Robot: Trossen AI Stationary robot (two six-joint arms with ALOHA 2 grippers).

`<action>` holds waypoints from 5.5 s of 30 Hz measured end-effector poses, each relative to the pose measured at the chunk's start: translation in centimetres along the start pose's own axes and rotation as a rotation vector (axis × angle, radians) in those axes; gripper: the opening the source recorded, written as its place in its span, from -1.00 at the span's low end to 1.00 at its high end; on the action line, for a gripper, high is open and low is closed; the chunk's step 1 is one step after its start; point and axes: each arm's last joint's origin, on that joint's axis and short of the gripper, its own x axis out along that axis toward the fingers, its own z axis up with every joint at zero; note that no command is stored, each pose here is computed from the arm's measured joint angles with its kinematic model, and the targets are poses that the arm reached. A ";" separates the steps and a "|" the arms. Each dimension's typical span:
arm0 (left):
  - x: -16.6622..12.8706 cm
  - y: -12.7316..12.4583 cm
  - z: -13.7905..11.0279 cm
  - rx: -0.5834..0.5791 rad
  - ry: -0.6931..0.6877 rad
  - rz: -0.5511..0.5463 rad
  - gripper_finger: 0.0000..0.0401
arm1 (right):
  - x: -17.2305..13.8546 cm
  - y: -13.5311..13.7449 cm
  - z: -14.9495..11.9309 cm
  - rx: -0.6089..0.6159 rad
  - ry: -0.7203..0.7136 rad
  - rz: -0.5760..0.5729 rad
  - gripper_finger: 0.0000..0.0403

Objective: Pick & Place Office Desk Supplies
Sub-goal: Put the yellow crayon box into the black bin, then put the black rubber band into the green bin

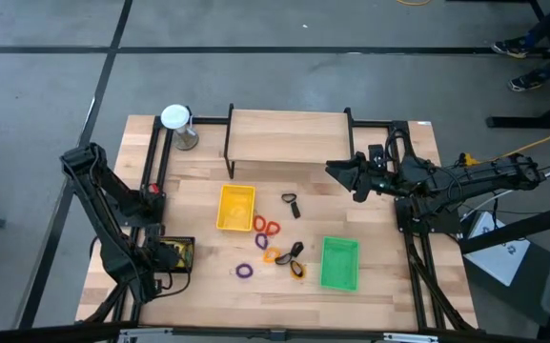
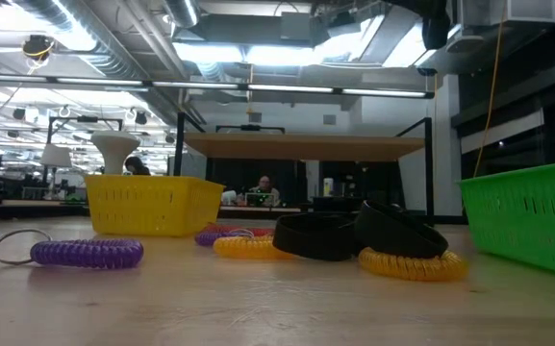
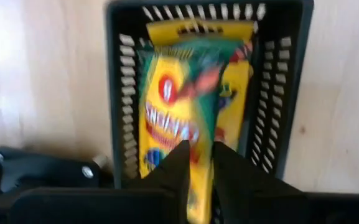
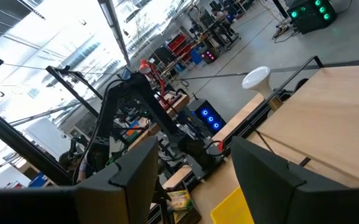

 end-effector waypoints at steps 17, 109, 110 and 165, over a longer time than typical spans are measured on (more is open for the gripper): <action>-3.5 0.5 0.6 -0.143 -0.068 -0.167 -0.03 | 0.0 0.2 0.1 0.051 0.009 0.039 0.02; -2.6 14.2 2.0 -0.579 -1.101 -0.345 -0.13 | 17.9 -5.6 -15.6 0.138 0.946 -0.868 -0.97; -2.6 14.3 2.0 -0.581 -1.103 -0.338 -0.13 | 18.1 -4.5 -15.0 0.138 0.930 -0.836 -0.97; -2.7 14.2 2.1 -0.541 -1.109 -0.316 -0.13 | 0.0 5.1 -21.5 0.441 0.930 -1.126 -0.30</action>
